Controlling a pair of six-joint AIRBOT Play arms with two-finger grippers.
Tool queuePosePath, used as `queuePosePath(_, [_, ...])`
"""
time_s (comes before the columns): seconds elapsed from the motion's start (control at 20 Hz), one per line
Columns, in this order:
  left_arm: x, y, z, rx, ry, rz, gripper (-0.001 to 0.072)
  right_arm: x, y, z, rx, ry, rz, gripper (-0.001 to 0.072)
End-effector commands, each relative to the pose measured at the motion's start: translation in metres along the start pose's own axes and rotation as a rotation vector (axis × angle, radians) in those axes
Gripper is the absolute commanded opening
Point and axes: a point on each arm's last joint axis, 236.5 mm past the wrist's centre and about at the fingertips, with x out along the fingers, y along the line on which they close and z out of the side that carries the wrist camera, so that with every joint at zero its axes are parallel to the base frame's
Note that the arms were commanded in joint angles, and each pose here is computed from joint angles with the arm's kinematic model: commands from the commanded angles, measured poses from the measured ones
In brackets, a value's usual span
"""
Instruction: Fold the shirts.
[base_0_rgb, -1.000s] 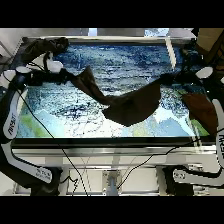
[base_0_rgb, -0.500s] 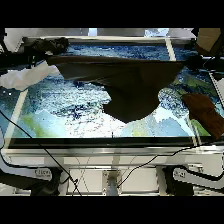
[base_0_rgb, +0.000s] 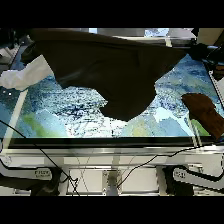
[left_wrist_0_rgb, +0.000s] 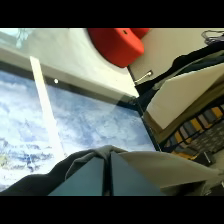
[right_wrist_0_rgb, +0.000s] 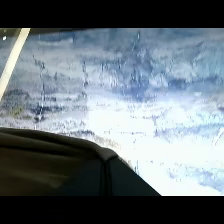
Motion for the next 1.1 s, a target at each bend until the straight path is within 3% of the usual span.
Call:
queuePosePath(0.0, [-0.011, -0.051, 0.002, 0.142, 0.076, -0.006, 0.0006, -0.019, 0.023, 0.031, -0.059, -0.050, 0.031, 0.0022])
queuePosePath(0.25, [-0.027, -0.134, -0.008, 0.307, 0.094, -0.050, 0.0006, -0.061, 0.081, 0.052, -0.194, -0.015, 0.091, 0.0022])
queuePosePath(0.6, [-0.084, -0.223, -0.037, 0.565, 0.090, 0.043, 0.0006, -0.153, 0.141, 0.060, -0.349, -0.043, 0.035, 0.0021])
queuePosePath(0.85, [-0.120, -0.267, -0.040, 0.617, 0.021, 0.025, 0.0006, -0.221, 0.156, 0.056, -0.367, -0.102, -0.014, 0.0020])
queuePosePath(1.05, [-0.123, -0.260, -0.035, 0.583, 0.007, 0.065, 0.0006, -0.234, 0.131, 0.066, -0.367, -0.138, -0.136, 0.0018])
